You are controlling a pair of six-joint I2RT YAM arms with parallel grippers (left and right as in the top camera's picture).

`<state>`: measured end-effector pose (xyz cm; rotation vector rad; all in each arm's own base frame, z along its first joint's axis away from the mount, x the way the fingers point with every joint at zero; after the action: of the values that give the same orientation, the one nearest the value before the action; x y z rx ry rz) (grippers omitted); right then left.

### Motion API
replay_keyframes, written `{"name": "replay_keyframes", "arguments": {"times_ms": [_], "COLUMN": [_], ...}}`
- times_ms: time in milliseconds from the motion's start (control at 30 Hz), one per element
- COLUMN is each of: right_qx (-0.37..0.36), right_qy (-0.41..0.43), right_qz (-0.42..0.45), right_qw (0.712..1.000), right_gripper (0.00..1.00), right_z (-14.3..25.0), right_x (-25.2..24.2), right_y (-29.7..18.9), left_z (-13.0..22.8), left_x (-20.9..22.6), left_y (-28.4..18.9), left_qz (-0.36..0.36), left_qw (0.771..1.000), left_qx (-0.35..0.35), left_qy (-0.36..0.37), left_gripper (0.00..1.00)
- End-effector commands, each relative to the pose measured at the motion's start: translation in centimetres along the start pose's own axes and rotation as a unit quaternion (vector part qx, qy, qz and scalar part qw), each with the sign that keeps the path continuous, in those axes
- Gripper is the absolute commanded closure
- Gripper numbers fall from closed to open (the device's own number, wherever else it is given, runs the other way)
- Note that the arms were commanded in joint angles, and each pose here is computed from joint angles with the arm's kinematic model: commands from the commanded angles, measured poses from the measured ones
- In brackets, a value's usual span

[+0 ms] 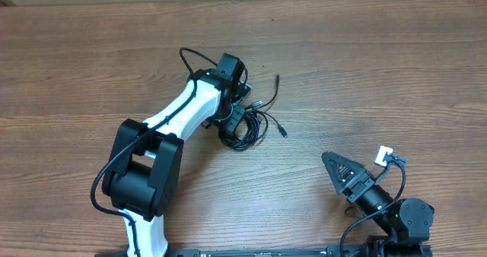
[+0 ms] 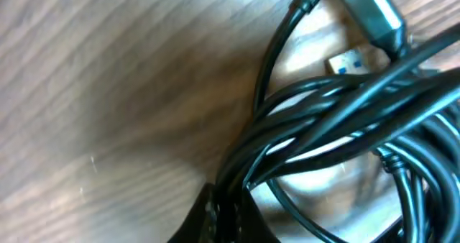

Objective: Untangle cables
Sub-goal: 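Swing the right gripper toward the bundle held by the left gripper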

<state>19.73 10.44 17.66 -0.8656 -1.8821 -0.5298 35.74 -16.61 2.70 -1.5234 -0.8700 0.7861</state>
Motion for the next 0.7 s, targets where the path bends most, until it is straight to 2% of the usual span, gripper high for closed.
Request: {"name": "replay_keyframes", "arguments": {"times_ms": [0,67,233,433,500,533,600,667], "right_qx": [0.005,0.008,0.030,0.073,0.099,0.115,0.156,0.196], "right_qy": [-0.060,-0.059,-0.017,0.045,0.075,0.085,0.097,0.087], "right_qz": [0.002,0.008,0.048,0.127,0.148,0.149,0.128,0.079], "right_qw": [0.998,0.998,0.998,0.988,0.981,0.978,0.975,0.974], "right_gripper": [0.13,0.18,0.19,0.19,0.14,0.02,0.00,0.00], "right_z": [0.2,0.3,0.5,-0.2,-0.2,-0.1,0.3,0.8], "right_x": [-0.4,-0.7,-1.5,-0.4,0.0,0.5,1.7,3.4], "right_y": [0.1,0.1,0.2,0.2,0.5,0.7,1.5,2.7], "left_z": [-1.8,-2.0,-3.0,-3.2,-3.2,-3.1,-2.9,-3.0], "left_x": [-0.2,-0.3,-1.2,-2.7,-2.8,-2.9,-3.1,-3.8], "left_y": [-3.4,-5.3,-9.9,-13.8,-14.4,-14.5,-14.5,-14.7], "left_qz": [0.003,0.006,0.042,0.106,0.115,0.118,0.124,0.145], "left_qw": [0.993,0.989,0.969,0.928,0.912,0.900,0.883,0.878], "left_qx": [-0.019,-0.024,-0.063,-0.092,-0.091,-0.088,-0.079,-0.069], "left_qy": [-0.116,-0.149,-0.234,-0.346,-0.383,-0.410,-0.446,-0.451], "left_gripper": [0.96,0.96,0.96,0.96,0.95,0.95,0.95,0.96]}}
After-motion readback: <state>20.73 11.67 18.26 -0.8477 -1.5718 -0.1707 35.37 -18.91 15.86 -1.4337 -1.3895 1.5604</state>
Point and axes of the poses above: each gripper's point midway between its finger pads, its own y axis out along the fingers, its own x axis along the line the jaws close on, z = x × y, the point moved 1 cm from there along -y, back along the fingers
